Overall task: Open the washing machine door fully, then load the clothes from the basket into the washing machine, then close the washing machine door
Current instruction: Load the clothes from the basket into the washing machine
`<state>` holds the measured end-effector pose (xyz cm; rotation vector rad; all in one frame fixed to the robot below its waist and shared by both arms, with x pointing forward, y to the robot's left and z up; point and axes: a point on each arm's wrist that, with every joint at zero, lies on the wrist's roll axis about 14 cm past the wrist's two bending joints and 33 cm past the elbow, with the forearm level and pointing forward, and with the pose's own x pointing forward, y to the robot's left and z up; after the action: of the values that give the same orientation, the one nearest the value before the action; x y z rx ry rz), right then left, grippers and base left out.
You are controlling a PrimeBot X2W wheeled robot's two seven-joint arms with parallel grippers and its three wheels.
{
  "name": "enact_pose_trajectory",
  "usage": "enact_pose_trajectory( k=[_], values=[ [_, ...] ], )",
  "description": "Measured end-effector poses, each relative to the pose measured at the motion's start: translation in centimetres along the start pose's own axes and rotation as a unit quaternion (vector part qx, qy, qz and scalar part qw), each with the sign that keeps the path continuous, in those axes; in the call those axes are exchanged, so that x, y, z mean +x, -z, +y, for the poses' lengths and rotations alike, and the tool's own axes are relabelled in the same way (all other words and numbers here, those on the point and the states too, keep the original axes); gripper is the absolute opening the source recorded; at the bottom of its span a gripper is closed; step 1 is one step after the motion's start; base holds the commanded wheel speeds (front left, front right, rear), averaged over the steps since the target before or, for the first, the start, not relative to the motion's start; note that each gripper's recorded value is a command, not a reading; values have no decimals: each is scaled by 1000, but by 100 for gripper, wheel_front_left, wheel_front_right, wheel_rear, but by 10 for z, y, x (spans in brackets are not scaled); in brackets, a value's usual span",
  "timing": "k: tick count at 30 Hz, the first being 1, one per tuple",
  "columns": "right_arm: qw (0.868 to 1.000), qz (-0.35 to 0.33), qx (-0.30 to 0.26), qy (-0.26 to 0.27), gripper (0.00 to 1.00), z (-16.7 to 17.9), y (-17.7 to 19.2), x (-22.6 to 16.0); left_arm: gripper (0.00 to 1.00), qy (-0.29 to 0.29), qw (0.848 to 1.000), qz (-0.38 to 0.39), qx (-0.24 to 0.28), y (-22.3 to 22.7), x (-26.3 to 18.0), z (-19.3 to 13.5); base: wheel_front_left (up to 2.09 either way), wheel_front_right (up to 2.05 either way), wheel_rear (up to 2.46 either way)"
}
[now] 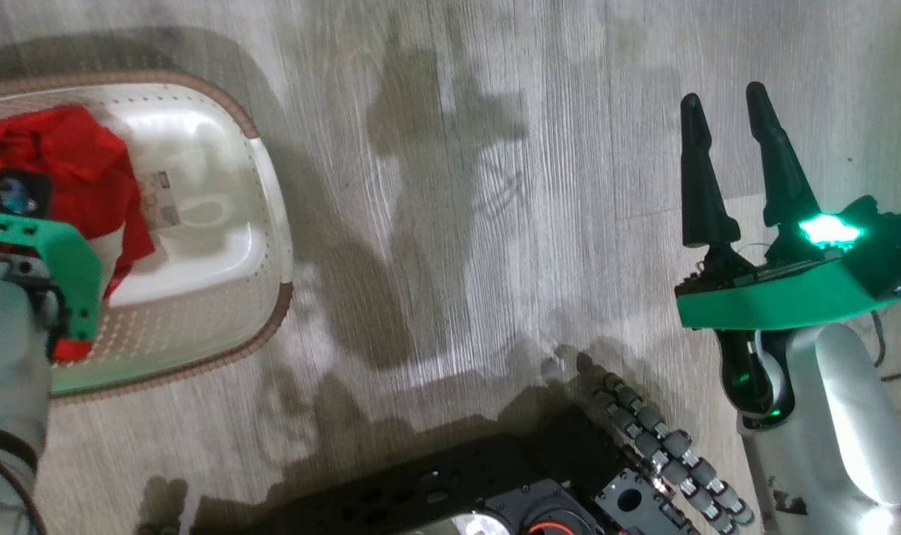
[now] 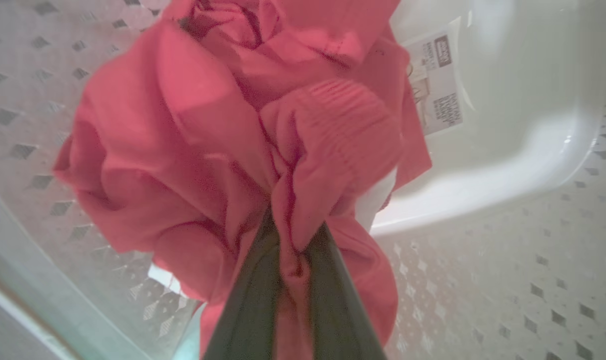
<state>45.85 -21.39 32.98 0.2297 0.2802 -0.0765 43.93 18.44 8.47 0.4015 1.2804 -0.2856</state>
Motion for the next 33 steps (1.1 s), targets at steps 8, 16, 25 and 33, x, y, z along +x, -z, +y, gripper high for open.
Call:
enact_pose_trajectory(
  k=[8,16,25,33],
  values=[
    [999,-37,1,-18,100,14,-31,-4,0,-3,997,-61,-38,-11,-31,-10,0,0,0],
    [997,-69,-6,-27,100,22,-59,-14,0,-5,989,-131,-69,-41,-71,-13,0,0,0],
    [993,-104,-9,-46,100,39,-91,-39,0,-13,960,-251,-125,-67,-138,-9,0,0,0],
    [989,-137,-10,-59,100,49,-116,-66,0,-20,888,-436,-146,-130,-237,8,0,0,0]
  ],
)
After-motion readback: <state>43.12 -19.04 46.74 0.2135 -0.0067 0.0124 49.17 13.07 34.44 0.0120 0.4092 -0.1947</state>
